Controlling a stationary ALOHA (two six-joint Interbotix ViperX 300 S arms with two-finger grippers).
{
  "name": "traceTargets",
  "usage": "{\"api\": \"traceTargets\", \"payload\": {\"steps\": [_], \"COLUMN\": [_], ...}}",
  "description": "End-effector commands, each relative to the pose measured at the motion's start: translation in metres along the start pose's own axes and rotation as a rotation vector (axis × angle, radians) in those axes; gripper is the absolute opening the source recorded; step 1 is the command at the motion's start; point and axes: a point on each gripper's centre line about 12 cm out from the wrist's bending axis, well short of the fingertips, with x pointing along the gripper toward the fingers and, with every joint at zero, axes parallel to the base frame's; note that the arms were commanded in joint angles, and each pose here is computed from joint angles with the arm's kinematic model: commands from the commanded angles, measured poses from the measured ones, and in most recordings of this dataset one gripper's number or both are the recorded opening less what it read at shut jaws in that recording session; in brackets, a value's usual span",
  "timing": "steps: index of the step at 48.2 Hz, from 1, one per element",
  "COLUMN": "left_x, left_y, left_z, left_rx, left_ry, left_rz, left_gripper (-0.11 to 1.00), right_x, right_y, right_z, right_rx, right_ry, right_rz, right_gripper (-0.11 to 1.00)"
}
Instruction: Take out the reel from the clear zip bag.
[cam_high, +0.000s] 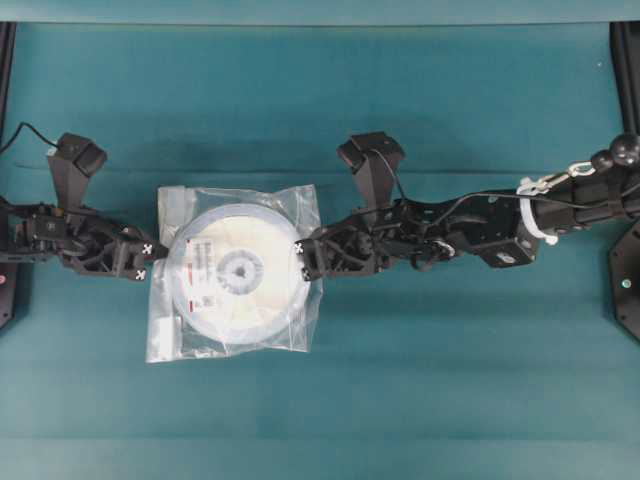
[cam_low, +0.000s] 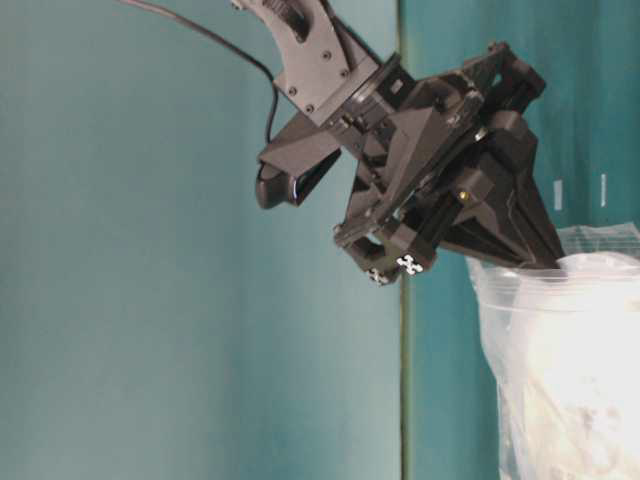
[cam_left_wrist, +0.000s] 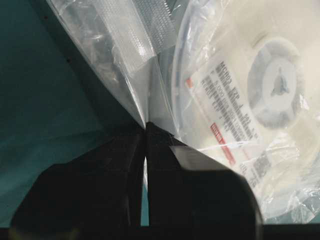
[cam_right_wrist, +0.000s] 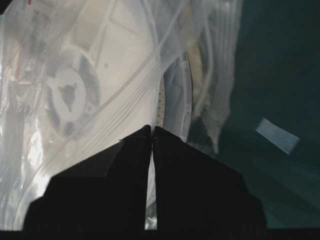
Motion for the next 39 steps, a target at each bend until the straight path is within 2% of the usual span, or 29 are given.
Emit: {"api": "traceTargets", "payload": {"steps": [1,39], "left_x": [0.002,0.003], "left_y": [-0.004,-0.003], "left_z": [0.002,0.001], "left_rx": [0.005,0.005], "left_ry": [-0.001,0.004], "left_rz": [-0.008,0.001], "left_gripper": [-0.01,-0.01], "right_x": [-0.005,-0.057], "right_y": [0.002,-0.035], "right_z": [0.000,-0.023], "right_rx": [0.011,-0.001], "right_ry": [-0.004,0.030], "right_rz": [0.011,-0.032], "right_gripper": [0.02,0.02]}}
